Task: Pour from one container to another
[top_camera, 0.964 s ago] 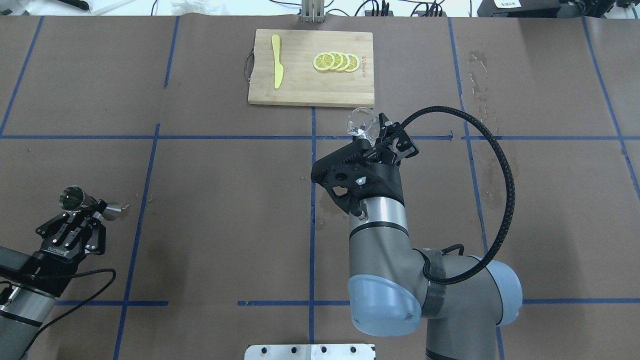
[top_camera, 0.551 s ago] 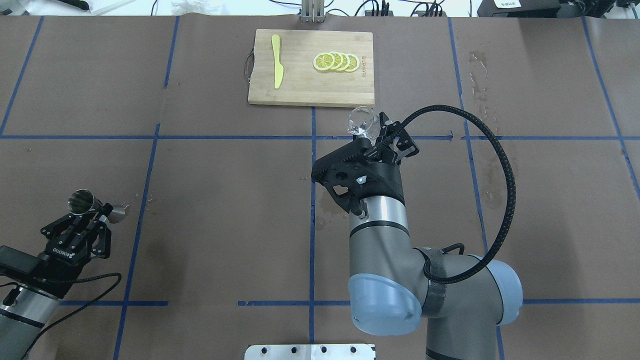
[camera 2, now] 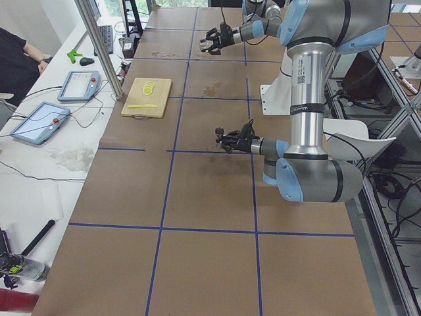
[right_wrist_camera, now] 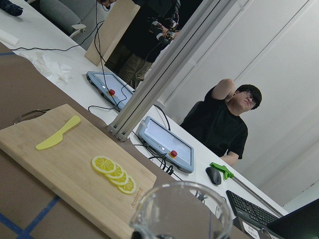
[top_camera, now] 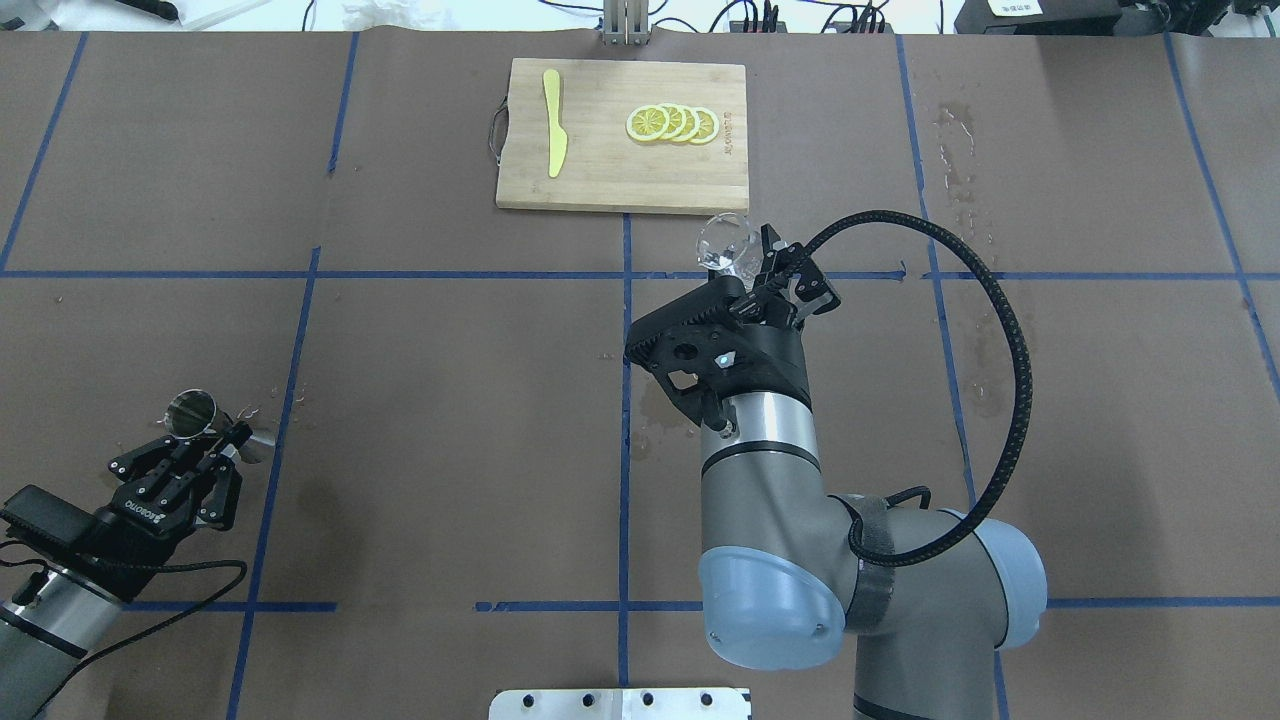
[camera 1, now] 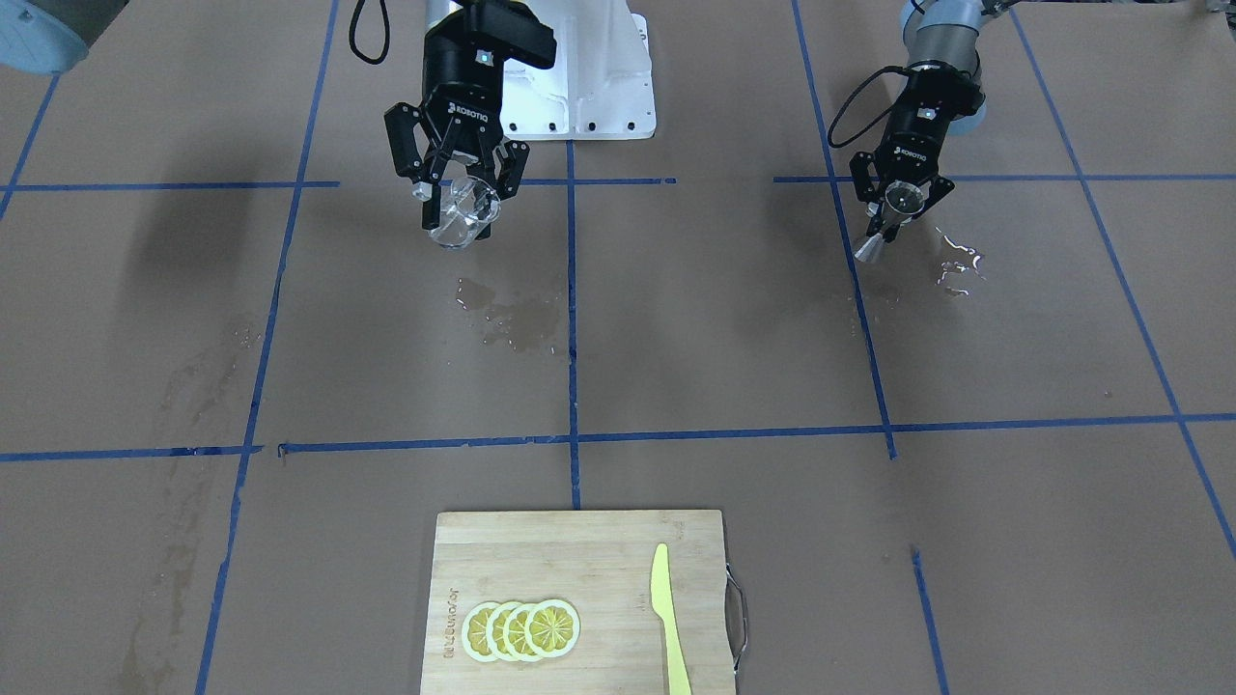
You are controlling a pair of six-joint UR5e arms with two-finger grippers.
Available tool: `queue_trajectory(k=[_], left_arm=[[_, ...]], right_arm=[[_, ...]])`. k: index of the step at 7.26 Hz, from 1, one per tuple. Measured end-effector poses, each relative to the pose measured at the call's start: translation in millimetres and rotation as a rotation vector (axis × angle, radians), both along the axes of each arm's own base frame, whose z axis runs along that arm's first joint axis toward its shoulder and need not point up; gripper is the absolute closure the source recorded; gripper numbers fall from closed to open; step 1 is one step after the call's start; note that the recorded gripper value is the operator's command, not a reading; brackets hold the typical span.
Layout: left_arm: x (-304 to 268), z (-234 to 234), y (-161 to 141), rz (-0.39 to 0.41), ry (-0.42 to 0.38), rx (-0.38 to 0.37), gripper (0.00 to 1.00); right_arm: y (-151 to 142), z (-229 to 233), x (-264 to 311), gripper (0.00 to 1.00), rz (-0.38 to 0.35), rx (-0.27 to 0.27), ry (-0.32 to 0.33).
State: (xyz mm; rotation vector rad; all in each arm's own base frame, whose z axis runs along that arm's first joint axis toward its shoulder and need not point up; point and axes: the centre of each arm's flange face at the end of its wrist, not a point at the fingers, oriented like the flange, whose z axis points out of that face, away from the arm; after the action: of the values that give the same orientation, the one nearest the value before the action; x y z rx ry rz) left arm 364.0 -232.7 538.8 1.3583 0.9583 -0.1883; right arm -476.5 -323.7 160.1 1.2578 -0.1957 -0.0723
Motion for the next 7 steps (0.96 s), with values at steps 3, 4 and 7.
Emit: queue_trajectory(k=[3, 4, 7], left_arm=[[1, 17, -1, 0.014, 0.007, -0.025, 1.0], [0, 22, -1, 0.014, 0.004, -0.03, 1.0], [1, 32, -2, 0.014, -0.01, -0.037, 1.0]], right_arm=[[0, 1, 0, 1.0, -0.001, 0.0, 0.001], [0, 1, 0, 1.0, -0.001, 0.0, 0.003], [0, 2, 0, 1.0, 0.0, -0.001, 0.004]])
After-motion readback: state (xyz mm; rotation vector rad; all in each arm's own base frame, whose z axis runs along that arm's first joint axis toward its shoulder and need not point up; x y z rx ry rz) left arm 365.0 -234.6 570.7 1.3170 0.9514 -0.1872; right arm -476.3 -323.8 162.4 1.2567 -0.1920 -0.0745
